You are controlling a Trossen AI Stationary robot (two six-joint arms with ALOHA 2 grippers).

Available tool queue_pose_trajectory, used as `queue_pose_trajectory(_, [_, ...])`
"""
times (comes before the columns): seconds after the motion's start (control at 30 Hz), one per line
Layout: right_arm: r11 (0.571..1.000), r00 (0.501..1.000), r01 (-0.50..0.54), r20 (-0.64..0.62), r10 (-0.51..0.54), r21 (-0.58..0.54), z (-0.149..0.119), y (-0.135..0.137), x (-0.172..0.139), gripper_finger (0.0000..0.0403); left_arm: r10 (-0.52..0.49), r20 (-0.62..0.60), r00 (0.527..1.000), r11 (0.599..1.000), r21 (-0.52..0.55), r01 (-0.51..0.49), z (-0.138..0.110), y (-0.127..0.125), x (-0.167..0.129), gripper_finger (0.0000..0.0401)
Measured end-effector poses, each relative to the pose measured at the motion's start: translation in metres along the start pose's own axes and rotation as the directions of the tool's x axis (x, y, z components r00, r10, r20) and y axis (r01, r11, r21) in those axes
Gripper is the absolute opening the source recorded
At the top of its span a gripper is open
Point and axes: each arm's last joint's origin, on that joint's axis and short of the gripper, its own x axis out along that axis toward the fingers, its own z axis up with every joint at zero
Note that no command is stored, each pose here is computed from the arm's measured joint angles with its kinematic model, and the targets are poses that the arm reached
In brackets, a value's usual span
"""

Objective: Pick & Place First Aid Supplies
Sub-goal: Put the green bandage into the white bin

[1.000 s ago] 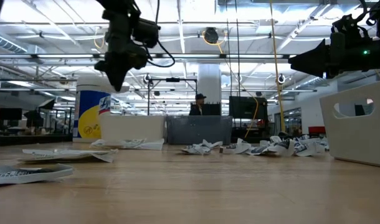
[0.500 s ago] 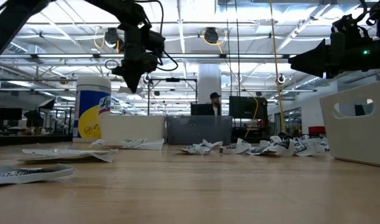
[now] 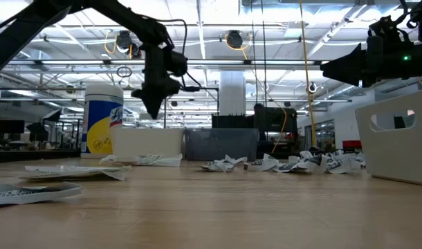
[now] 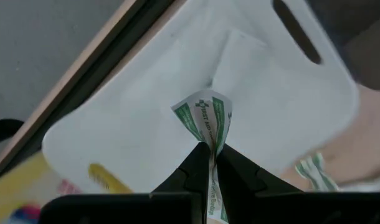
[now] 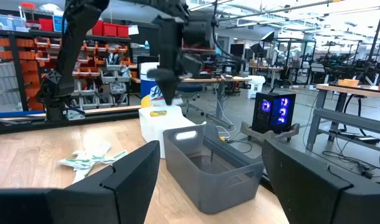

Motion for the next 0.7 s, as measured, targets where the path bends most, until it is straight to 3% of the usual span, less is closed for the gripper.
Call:
queue_pose_trajectory(0.4, [1.000, 1.000, 0.000, 0.000, 0.000, 0.000, 0.000, 0.000, 0.000, 0.0279, 0.027, -0.003, 1.000, 0.999, 0.025, -0.027, 0.005, 0.000, 0.060, 0.0030])
queue_pose_trajectory(0.7, [1.000, 1.000, 0.000, 0.000, 0.000, 0.000, 0.000, 0.000, 0.000, 0.0279, 0.027, 0.009, 1.000, 0.999, 0.032, -0.027, 0.005, -0.002, 0.064, 0.0031])
